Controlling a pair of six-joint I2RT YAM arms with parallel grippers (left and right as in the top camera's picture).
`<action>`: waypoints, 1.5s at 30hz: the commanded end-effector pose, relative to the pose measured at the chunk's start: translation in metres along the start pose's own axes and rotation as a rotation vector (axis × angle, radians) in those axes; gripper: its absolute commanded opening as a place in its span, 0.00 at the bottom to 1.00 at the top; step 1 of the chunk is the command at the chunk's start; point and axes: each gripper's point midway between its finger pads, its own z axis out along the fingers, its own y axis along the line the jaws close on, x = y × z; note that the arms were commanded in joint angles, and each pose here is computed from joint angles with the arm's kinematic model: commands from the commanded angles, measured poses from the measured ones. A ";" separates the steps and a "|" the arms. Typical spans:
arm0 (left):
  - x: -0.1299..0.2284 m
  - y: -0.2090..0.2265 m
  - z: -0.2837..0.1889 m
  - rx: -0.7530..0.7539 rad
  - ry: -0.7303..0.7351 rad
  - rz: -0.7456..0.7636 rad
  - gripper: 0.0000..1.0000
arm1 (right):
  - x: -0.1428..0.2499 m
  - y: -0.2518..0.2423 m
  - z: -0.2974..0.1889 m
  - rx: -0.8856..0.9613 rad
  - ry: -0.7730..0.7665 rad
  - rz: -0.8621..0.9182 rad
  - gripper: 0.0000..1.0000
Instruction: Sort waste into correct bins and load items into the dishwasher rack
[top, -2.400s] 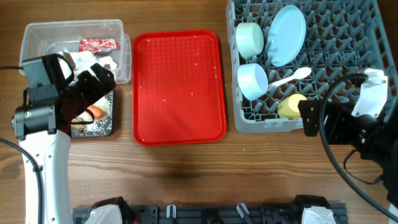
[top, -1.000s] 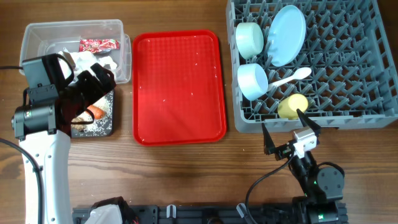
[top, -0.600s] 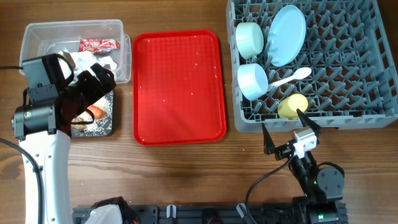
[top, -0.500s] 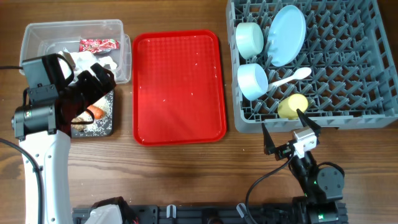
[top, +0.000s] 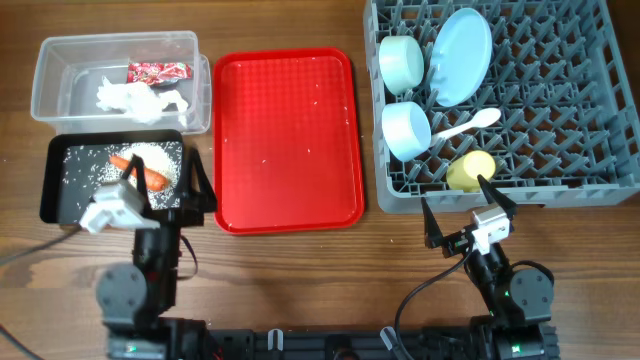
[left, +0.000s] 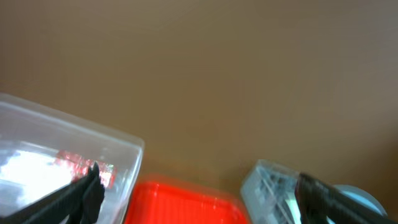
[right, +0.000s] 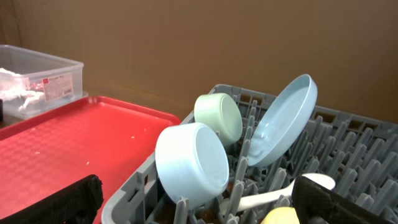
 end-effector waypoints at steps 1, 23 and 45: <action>0.043 0.025 -0.010 -0.022 -0.011 0.016 1.00 | -0.002 -0.001 0.000 0.005 -0.011 -0.015 1.00; 0.104 0.064 -0.028 -0.146 0.157 0.031 1.00 | -0.002 -0.001 0.000 0.005 -0.011 -0.015 1.00; 0.104 0.064 -0.028 -0.146 0.157 0.031 1.00 | -0.002 -0.001 0.000 0.005 -0.011 -0.016 1.00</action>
